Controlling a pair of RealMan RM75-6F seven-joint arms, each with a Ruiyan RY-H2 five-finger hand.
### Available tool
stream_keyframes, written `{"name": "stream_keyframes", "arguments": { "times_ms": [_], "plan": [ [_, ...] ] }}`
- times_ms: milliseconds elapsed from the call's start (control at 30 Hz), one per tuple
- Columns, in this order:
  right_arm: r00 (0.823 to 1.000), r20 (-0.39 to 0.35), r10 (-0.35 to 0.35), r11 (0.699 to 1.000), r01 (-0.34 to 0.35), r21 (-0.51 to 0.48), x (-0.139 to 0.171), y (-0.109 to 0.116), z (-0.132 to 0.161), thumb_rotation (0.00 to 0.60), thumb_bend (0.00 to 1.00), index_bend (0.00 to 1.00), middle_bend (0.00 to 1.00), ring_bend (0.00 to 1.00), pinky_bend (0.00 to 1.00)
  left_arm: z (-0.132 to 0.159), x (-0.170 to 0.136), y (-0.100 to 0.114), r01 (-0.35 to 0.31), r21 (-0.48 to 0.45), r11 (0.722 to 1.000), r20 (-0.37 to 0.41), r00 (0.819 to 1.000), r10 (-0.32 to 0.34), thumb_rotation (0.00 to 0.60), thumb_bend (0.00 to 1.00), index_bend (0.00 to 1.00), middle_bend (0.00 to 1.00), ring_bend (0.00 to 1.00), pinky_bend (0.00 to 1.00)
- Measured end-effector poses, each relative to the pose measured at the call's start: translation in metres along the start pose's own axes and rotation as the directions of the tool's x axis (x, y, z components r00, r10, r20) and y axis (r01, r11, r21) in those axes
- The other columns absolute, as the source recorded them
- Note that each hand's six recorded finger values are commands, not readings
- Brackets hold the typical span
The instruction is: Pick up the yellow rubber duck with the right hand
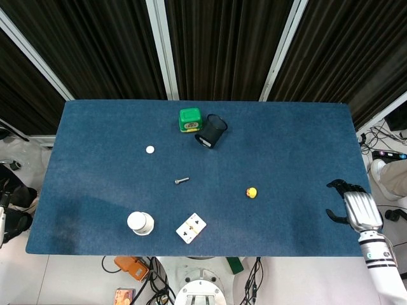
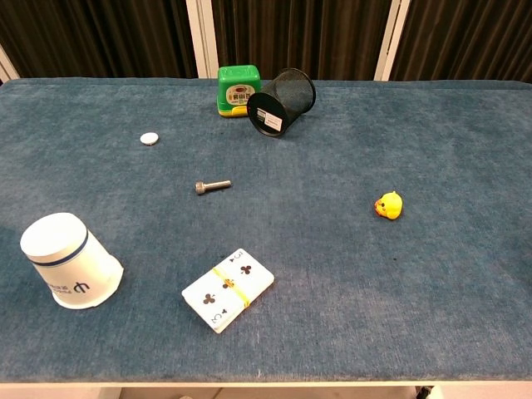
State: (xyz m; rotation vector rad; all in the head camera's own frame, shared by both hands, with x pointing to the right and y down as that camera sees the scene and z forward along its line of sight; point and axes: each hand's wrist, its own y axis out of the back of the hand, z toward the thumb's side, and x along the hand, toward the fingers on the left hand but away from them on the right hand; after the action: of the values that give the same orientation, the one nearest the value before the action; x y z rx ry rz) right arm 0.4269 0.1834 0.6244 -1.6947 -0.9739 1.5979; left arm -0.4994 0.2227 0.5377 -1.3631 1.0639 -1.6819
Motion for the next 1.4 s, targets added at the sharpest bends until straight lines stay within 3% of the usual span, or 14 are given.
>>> {"name": "stream_keyframes", "arguments": {
  "times_ms": [267,467,900,1400],
  "plan": [
    [0.996,-0.052,0.078,0.997,-0.077,0.017,-0.052,-0.029,0.025,0.6,0.31,0.35,0.31,0.29,0.25,-0.001,0.0,0.001,-0.001,0.001,1.0,0.001,1.0,0.001,0.6,0.3,0.17,0.03,0.07,0.17],
    [0.99,-0.102,0.093,0.996,-0.092,0.02,-0.076,-0.041,0.053,0.6,0.29,0.35,0.31,0.29,0.25,-0.001,0.001,0.0,0.0,0.002,1.0,0.003,1.0,0.0,0.6,0.3,0.17,0.03,0.07,0.17],
    [0.957,-0.259,0.128,0.992,-0.126,0.023,-0.092,-0.058,0.123,0.6,0.27,0.39,0.31,0.28,0.24,-0.001,0.002,0.0,0.002,0.005,1.0,0.007,1.0,-0.002,0.6,0.3,0.17,0.03,0.07,0.17],
    [0.939,-0.291,0.184,0.983,-0.179,0.044,-0.102,-0.079,0.151,0.6,0.27,0.46,0.31,0.28,0.24,-0.001,0.002,0.0,0.003,0.007,1.0,0.007,1.0,-0.003,0.6,0.3,0.17,0.03,0.07,0.17]
  ]
}}
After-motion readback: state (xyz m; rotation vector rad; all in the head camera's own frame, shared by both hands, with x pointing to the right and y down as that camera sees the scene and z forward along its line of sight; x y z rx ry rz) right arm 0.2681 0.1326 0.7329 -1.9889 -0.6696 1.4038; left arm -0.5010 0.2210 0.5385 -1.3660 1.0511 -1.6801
